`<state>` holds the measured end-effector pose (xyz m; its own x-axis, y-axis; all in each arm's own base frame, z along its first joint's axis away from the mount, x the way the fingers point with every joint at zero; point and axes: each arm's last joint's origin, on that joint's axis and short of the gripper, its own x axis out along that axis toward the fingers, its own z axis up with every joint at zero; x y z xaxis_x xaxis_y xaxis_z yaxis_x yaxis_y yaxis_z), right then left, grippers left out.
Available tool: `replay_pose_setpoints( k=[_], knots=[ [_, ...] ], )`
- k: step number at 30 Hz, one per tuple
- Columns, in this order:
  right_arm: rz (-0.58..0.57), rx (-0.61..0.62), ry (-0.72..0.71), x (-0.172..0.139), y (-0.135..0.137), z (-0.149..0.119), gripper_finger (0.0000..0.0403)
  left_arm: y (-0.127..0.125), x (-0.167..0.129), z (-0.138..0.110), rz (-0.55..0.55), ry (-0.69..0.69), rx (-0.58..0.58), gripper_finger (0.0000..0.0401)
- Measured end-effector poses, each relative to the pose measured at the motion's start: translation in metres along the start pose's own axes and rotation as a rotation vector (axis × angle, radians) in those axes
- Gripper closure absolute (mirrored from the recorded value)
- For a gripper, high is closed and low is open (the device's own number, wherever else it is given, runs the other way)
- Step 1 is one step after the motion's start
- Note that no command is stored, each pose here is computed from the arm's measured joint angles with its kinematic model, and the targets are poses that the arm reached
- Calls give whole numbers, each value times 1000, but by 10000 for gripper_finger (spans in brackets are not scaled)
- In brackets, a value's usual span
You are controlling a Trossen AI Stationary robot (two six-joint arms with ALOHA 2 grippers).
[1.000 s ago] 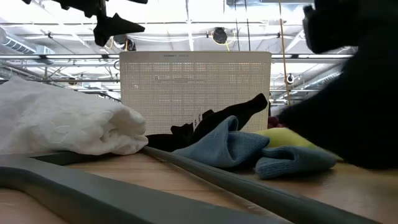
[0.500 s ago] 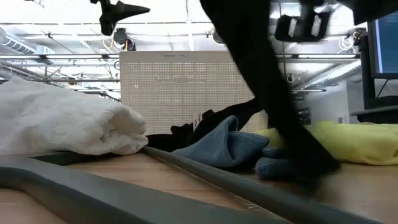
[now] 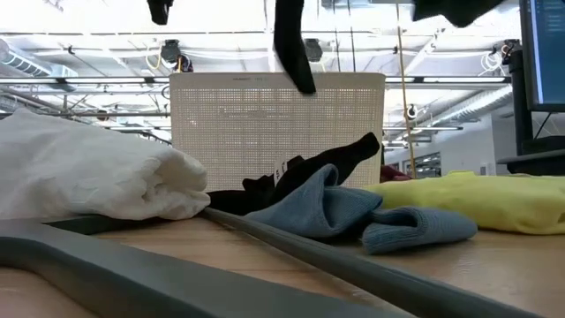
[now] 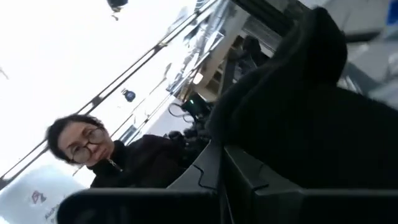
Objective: Pick & Place Cloths
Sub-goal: Put the black sock into the transparent bin
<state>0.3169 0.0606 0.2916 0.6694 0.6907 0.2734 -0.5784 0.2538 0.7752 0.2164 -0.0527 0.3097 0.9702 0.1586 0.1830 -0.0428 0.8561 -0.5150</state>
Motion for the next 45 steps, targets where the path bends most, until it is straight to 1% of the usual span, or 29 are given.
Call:
replay_pose_setpoints(
  k=[4, 6, 10, 15, 20, 23, 25, 33, 37, 41, 45],
  knots=[
    [34, -52, 7, -6, 5, 28, 403, -10, 13, -8, 6, -14, 37, 107],
    [35, -76, 0, -12, 6, 40, 403, -17, 21, -7, 13, -23, 69, 107],
    [34, -110, -18, -21, 8, 61, 403, -34, 36, -1, -6, -40, 168, 107],
    [53, -156, 3, -28, 13, 78, 403, -52, 50, 9, -25, -40, 261, 107],
    [71, -198, 14, -30, 21, 92, 403, -62, 57, 13, -37, 6, 283, 107],
    [76, -217, 12, -32, 25, 98, 403, -66, 61, 14, -36, 9, 284, 107],
    [78, -223, 29, -34, 25, 100, 403, -66, 64, 12, -14, 6, 286, 107],
    [46, -214, 69, -33, 20, 99, 403, -60, 73, 2, 128, -13, 300, 107],
    [32, -227, 71, -34, 18, 99, 403, -56, 77, -3, 161, -9, 309, 107],
    [33, -240, 76, -36, 18, 101, 403, -53, 81, -8, 174, -11, 276, 107],
    [31, -249, 83, -37, 17, 102, 403, -54, 81, -8, 144, -7, 261, 107]
  ],
)
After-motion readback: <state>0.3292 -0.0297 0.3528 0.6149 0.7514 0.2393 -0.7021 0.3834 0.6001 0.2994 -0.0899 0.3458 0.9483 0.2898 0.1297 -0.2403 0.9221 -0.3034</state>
